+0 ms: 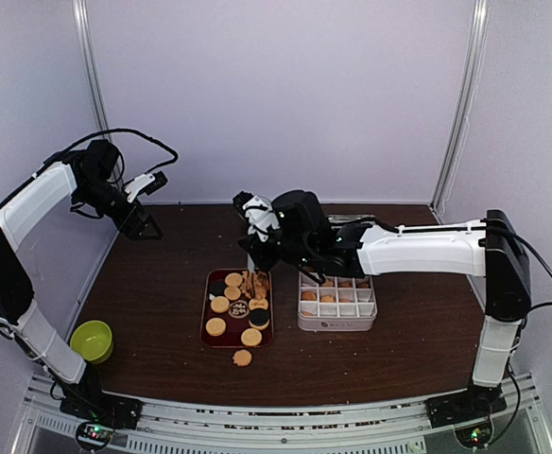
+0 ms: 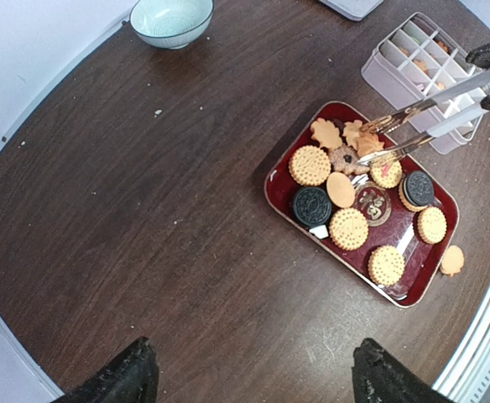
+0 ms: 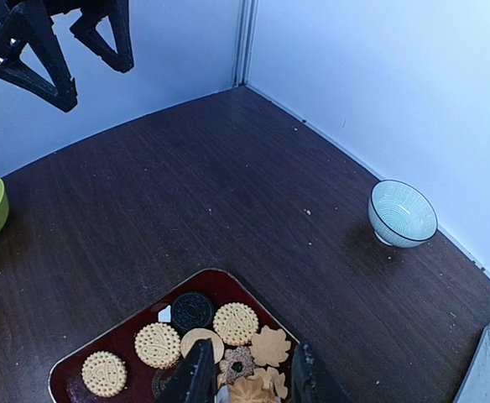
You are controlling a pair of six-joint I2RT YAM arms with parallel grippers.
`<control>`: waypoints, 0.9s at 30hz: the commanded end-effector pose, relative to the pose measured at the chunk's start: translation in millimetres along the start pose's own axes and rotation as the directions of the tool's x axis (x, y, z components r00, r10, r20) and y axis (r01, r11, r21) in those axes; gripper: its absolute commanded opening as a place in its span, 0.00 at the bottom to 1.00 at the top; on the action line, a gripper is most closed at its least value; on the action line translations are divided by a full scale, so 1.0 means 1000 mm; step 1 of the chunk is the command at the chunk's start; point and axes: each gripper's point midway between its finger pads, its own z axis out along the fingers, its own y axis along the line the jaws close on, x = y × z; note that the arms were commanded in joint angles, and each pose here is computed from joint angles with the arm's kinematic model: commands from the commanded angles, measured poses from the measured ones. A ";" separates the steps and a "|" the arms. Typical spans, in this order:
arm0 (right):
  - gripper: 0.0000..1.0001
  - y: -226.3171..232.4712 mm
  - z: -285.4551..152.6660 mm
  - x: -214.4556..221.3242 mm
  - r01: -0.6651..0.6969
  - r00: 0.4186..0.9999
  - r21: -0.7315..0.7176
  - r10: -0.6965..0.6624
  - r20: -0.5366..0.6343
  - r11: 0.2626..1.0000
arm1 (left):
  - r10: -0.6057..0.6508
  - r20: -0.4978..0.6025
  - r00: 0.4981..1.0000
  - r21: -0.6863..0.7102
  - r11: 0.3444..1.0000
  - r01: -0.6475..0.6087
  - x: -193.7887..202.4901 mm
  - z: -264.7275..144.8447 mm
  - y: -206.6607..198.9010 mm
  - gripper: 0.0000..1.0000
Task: Pack the cookies
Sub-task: Pick up the fake cookies from the plate, then place the fake cookies in the empty pocket of the box.
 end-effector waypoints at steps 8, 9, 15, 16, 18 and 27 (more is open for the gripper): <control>0.17 -0.019 -0.071 -0.072 -0.060 0.983 0.010 0.058 0.172 0.998 | 0.014 0.036 0.999 -0.007 1.000 -0.013 -0.007 -0.012 -0.001 0.82; 0.17 -0.021 -0.078 -0.071 -0.066 0.983 0.013 0.062 0.175 0.998 | 0.013 0.036 0.999 -0.006 1.000 -0.013 -0.007 -0.012 -0.001 0.82; 0.17 -0.038 -0.127 -0.039 -0.094 0.987 0.068 0.084 0.136 0.993 | 0.012 0.035 0.999 0.000 1.000 -0.012 -0.006 -0.010 -0.002 0.82; 0.17 -0.041 -0.136 -0.033 -0.099 0.988 0.075 0.089 0.130 0.992 | 0.011 0.034 0.999 0.000 1.000 -0.011 -0.006 -0.010 -0.002 0.82; 0.17 -0.046 -0.151 -0.018 -0.107 0.990 0.091 0.097 0.105 0.990 | 0.011 0.032 0.999 0.000 1.000 -0.011 -0.005 -0.009 -0.002 0.82; 0.18 -0.057 -0.187 0.019 -0.163 0.986 0.130 0.156 0.062 0.978 | 0.011 0.032 0.999 0.007 1.000 -0.011 -0.006 -0.008 -0.001 0.82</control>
